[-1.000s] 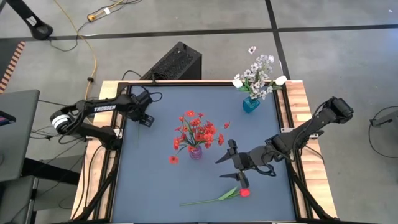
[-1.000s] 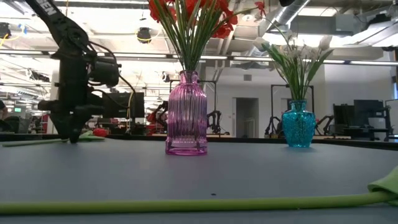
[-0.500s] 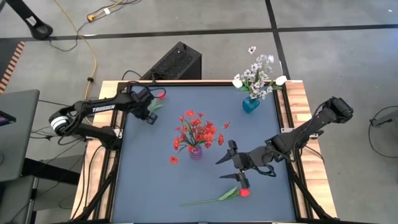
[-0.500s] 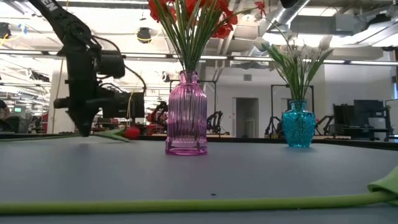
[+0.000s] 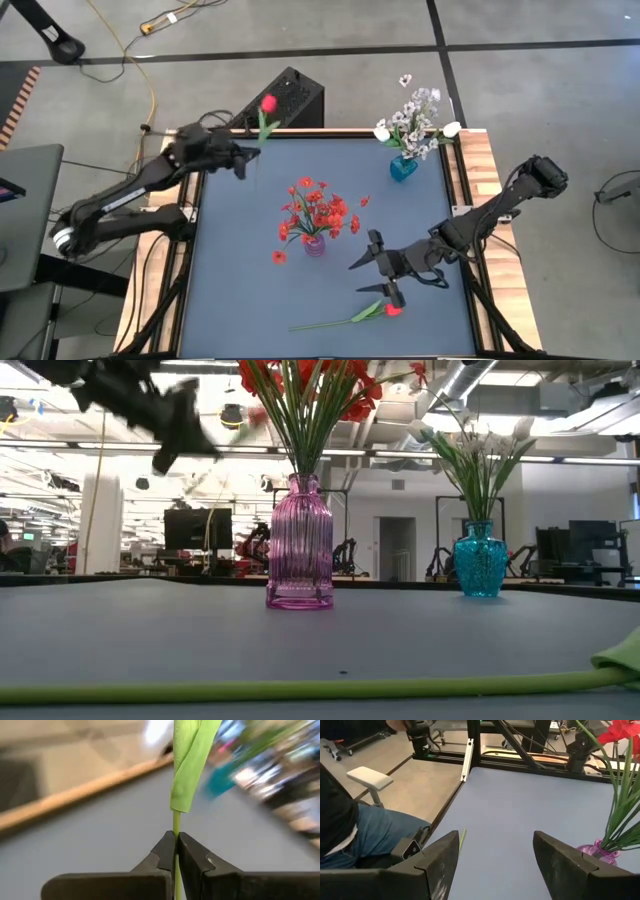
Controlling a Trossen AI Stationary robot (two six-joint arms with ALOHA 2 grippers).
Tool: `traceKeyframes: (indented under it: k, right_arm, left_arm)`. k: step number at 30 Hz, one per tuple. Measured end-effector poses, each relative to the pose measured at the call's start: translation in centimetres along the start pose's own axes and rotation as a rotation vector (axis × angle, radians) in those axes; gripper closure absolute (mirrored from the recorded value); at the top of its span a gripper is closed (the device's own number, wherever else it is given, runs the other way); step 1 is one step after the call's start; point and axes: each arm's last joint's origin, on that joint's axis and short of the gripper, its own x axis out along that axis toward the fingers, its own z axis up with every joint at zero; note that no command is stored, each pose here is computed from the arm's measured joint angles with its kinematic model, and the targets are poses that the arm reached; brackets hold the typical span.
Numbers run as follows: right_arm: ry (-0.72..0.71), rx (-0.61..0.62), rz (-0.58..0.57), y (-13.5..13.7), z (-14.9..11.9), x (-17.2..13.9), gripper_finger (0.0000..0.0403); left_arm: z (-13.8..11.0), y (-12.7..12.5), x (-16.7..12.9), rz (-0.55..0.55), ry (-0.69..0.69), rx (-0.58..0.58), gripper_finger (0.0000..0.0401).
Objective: Sort flowers into vase by color
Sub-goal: Put the top red flower into the purple vase
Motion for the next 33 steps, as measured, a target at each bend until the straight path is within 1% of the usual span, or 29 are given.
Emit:
traceKeyframes:
  k: [3,6,9,11,14,17,21,24,26,29,31,33]
  right_arm:
    - [0.000,0.009,0.000,0.0,0.0,0.0,0.0121]
    - [-0.002,0.024,0.000,0.0,0.0,0.0,0.0121]
    - [-0.016,0.027,0.002,0.0,0.2,0.0,0.0121]
    - [-0.034,0.032,0.005,0.0,0.3,0.0,0.0121]
    - [-0.051,0.036,0.007,0.1,0.5,0.0,0.0121]
    - [-0.060,0.039,0.008,0.1,0.6,0.0,0.0121]
    - [-0.077,0.044,0.015,0.2,0.7,-0.1,0.0121]
    - [-0.087,0.045,0.019,0.3,0.8,-0.1,0.0121]
    - [-0.090,0.058,0.021,0.3,0.9,-0.1,0.0121]
    - [-0.099,0.095,0.023,0.3,1.0,-0.1,0.0121]
    - [-0.102,0.116,0.025,0.3,1.0,-0.1,0.0121]
    - [-0.102,0.133,0.026,0.3,1.0,-0.1,0.0121]
  left_arm:
    - [1.5,-2.1,-2.3,-0.205,-0.178,0.037,0.0401]
    - [2.3,-4.3,-4.4,-0.417,-0.297,0.092,0.0401]
    - [2.6,-6.3,-5.7,-0.557,-0.391,0.126,0.0401]
    - [2.6,-7.4,-6.1,-0.592,-0.456,0.140,0.0401]
    - [2.2,-8.6,-6.0,-0.584,-0.505,0.157,0.0401]
    - [1.4,-9.6,-5.6,-0.593,-0.481,0.200,0.0401]
    - [0.5,-10.9,-4.9,-0.638,-0.433,0.243,0.0401]
    - [-0.1,-11.8,-4.7,-0.666,-0.424,0.276,0.0401]
    - [-0.1,-12.4,-5.3,-0.734,-0.454,0.284,0.0401]
    - [0.1,-13.3,-6.3,-0.885,-0.500,0.296,0.0401]
    - [-0.1,-13.7,-6.8,-0.984,-0.499,0.306,0.0401]
    - [-0.3,-14.1,-7.2,-1.059,-0.474,0.324,0.0401]
